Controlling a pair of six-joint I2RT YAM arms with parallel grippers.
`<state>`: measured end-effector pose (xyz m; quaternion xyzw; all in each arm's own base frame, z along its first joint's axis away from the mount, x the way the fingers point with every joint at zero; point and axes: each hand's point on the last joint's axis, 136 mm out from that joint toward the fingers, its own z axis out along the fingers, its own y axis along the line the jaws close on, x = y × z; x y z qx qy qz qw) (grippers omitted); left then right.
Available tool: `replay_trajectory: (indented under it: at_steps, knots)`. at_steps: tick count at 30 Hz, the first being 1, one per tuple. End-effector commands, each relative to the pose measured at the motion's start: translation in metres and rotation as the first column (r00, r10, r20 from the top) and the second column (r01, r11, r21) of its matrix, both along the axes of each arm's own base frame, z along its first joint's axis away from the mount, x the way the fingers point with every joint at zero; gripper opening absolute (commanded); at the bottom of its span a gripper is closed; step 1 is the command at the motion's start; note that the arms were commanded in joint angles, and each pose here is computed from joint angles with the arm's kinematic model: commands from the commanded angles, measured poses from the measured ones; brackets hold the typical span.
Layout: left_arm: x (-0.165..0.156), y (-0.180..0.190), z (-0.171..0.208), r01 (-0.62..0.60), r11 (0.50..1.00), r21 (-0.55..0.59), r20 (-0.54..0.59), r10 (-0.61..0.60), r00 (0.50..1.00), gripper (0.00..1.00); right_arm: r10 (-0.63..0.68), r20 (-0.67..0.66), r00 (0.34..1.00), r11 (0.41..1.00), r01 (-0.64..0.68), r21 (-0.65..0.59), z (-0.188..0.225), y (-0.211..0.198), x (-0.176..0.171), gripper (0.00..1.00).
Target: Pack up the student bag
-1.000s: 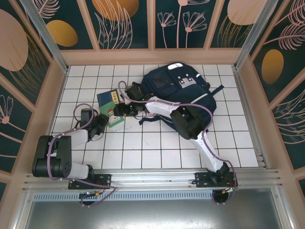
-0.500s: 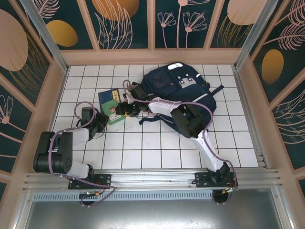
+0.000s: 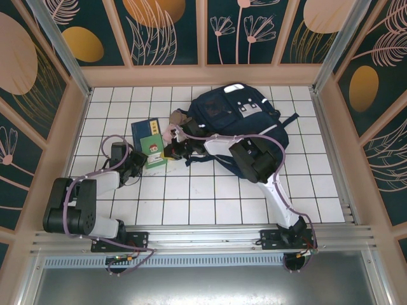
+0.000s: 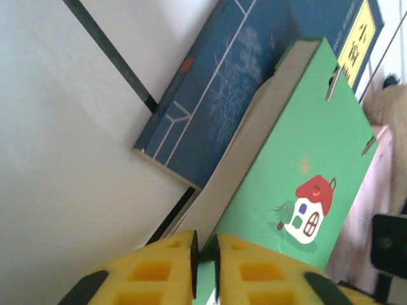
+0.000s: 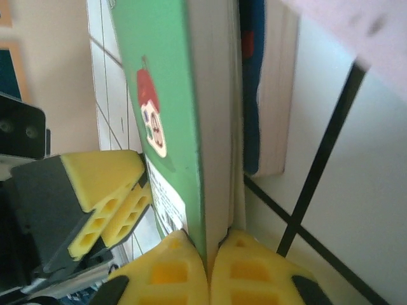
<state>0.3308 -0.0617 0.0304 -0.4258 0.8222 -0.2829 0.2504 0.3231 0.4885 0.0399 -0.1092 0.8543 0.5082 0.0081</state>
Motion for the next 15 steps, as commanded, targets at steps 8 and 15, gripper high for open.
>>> replay_trajectory:
  at_steps: [8, 15]
  knots:
    - [-0.004, 0.015, 0.065, 0.066, 0.988, 0.138, 0.024, -0.07, 0.997, 0.7, 0.008, 0.043, 0.999, 0.996, -0.012, 0.086, 0.053, -0.025, -0.018, 0.0]
    - [-0.004, -0.019, 0.055, 0.196, 0.98, -0.026, 0.055, -0.194, 0.979, 0.77, -0.001, 0.026, 1.0, 0.977, -0.005, 0.215, 0.095, -0.056, -0.029, 0.0]
